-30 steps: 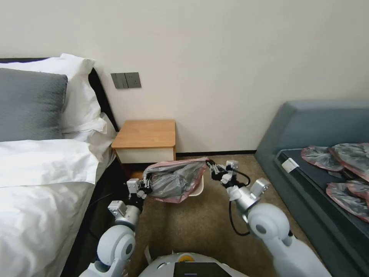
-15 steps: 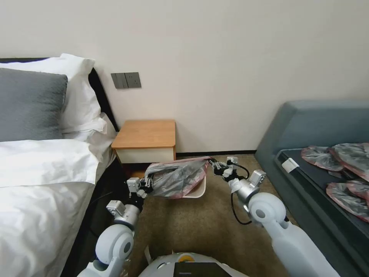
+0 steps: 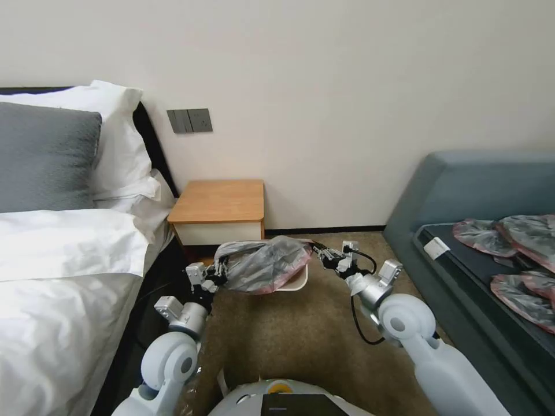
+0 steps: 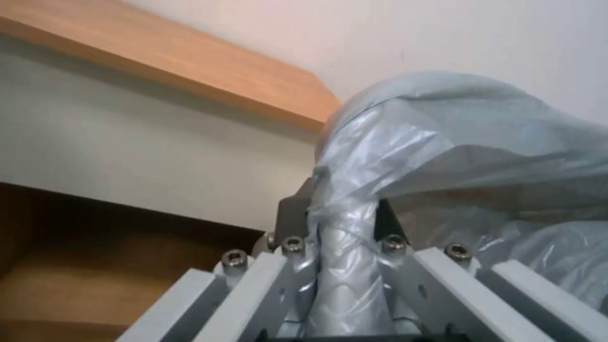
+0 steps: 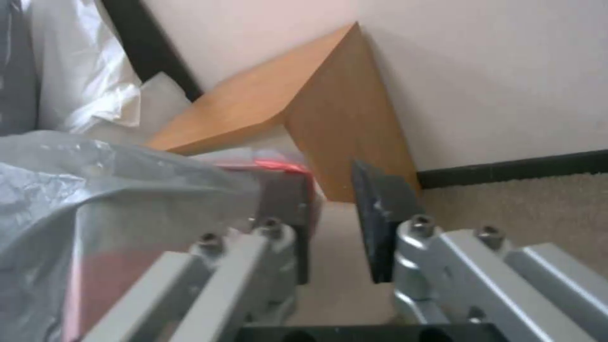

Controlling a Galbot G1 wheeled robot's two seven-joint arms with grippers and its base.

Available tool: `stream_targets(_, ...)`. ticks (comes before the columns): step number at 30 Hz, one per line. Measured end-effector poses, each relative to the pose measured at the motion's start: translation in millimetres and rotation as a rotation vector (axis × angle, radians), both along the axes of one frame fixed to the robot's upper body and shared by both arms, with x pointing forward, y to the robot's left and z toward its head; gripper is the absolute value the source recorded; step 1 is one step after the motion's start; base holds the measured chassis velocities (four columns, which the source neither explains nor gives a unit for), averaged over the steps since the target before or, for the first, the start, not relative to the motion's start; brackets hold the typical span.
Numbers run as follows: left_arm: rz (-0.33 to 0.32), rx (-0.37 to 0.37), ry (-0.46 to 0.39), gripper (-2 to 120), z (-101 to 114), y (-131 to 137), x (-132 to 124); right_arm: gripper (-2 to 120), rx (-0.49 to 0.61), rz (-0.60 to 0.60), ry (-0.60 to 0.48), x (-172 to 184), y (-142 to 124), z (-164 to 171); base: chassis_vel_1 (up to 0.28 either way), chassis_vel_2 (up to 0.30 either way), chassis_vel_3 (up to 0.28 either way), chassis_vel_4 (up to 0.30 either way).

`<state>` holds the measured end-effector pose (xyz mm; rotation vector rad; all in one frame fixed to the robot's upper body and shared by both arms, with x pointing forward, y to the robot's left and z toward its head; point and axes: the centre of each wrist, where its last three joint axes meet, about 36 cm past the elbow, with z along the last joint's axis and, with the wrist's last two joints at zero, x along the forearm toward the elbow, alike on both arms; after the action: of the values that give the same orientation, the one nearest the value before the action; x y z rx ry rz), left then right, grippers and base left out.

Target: Pick up the garbage bag from the table and place it over the trash can.

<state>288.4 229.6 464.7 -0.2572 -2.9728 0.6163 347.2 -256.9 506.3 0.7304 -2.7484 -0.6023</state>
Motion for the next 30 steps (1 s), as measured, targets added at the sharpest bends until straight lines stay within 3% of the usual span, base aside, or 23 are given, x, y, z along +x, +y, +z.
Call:
stream_targets(5, 0.020, -0.010, 0.014, 3, -1, 2, 4, 39, 0.026, -0.016, -0.008, -15, 1, 9, 0.000, 0.000, 0.000, 0.000)
stream_targets(8, 0.029, -0.016, 0.021, 3, -1, 3, 5, 42, 0.038, -0.020, -0.009, -19, 1, 12, 0.000, 0.000, 0.000, 0.000)
stream_targets(10, 0.049, -0.031, 0.036, 3, 2, 6, 9, 59, 0.100, -0.034, -0.002, -31, 5, 23, 0.000, 0.000, 0.000, 0.000)
stream_targets(11, 0.049, -0.031, 0.036, 3, 2, 6, 9, 59, 0.100, -0.034, -0.002, -31, 5, 23, 0.000, 0.000, 0.000, 0.000)
stream_targets(14, 0.066, -0.050, 0.047, 3, 7, 10, 11, 78, 0.167, -0.054, 0.011, -40, 7, 32, 0.000, 0.000, 0.000, 0.000)
stream_targets(16, 0.069, -0.056, 0.048, 3, 8, 10, 11, 82, 0.187, -0.056, 0.015, -43, 8, 35, 0.000, 0.000, 0.000, 0.000)
stream_targets(18, 0.075, -0.071, 0.053, 3, 12, 12, 11, 91, 0.275, -0.051, 0.033, -51, 12, 46, 0.000, 0.000, 0.000, 0.000)
stream_targets(22, 0.079, -0.100, 0.063, 3, 18, 12, 10, 99, 0.390, -0.029, 0.053, -57, 17, 56, 0.000, 0.000, 0.000, 0.000)
stream_targets(30, 0.072, -0.170, 0.097, 3, 37, 11, 5, 100, 0.566, 0.011, 0.058, -47, 26, 54, 0.000, 0.000, 0.000, 0.000)
